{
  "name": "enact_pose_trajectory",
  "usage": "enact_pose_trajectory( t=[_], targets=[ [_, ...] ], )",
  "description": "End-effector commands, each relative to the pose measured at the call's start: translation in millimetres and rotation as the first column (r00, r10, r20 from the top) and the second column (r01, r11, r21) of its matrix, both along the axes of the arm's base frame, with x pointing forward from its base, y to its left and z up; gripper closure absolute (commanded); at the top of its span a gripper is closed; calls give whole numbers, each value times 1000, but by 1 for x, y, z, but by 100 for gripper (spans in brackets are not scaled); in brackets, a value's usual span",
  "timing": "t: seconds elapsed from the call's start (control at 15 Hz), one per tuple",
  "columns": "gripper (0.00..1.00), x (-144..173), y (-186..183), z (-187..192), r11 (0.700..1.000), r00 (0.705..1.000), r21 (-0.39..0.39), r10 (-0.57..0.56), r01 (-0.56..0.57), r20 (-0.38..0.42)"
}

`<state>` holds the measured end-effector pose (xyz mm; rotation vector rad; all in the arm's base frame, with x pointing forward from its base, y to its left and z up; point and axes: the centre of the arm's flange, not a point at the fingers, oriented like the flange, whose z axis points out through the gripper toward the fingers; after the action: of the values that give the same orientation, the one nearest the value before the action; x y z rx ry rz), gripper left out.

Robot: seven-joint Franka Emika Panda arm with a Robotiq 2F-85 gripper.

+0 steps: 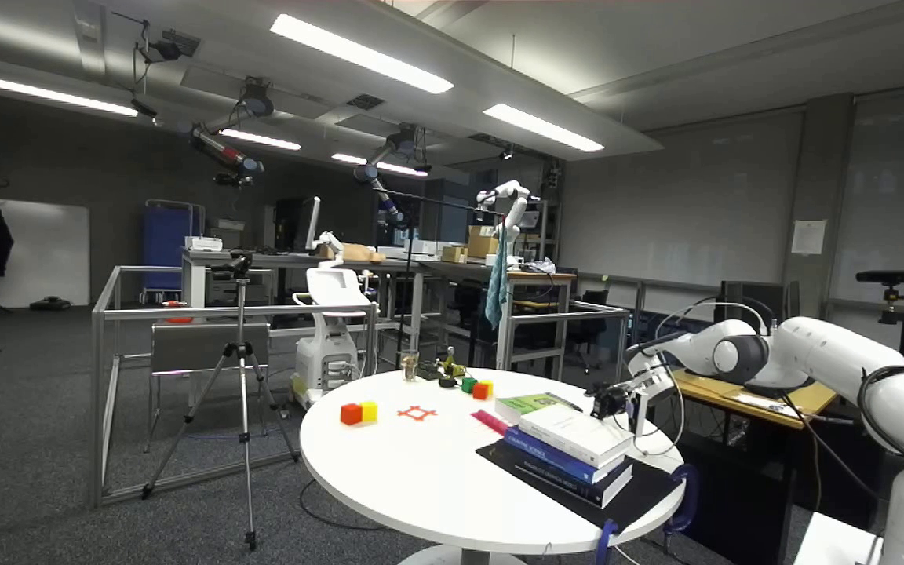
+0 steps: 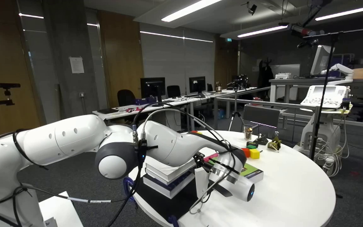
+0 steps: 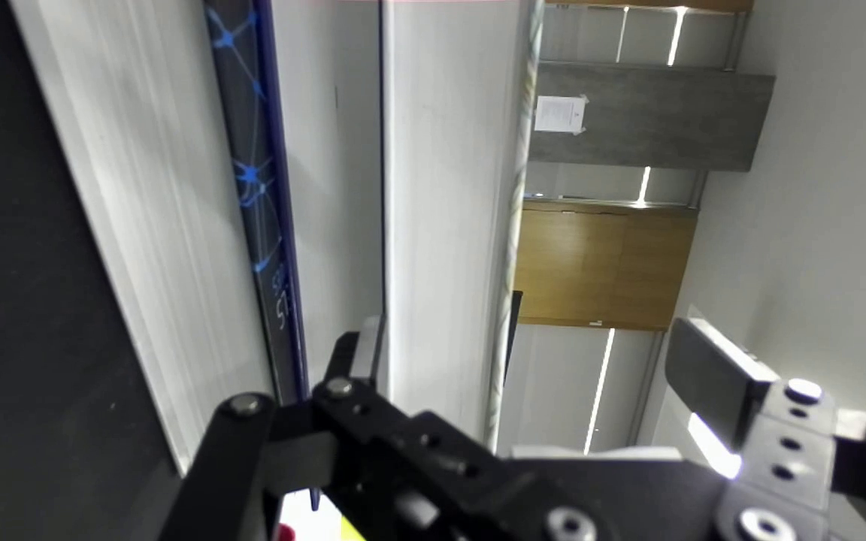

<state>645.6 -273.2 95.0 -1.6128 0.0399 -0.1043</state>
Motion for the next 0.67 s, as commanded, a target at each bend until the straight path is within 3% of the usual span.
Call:
enact_pose_trajectory(
  t=[0.0,0.6],
  targets=[
    [0,7,-4,-2,999,999,34,6,-7,37],
    [0,4,5,-11,999,1000,39,18,-18,24]
  ],
)
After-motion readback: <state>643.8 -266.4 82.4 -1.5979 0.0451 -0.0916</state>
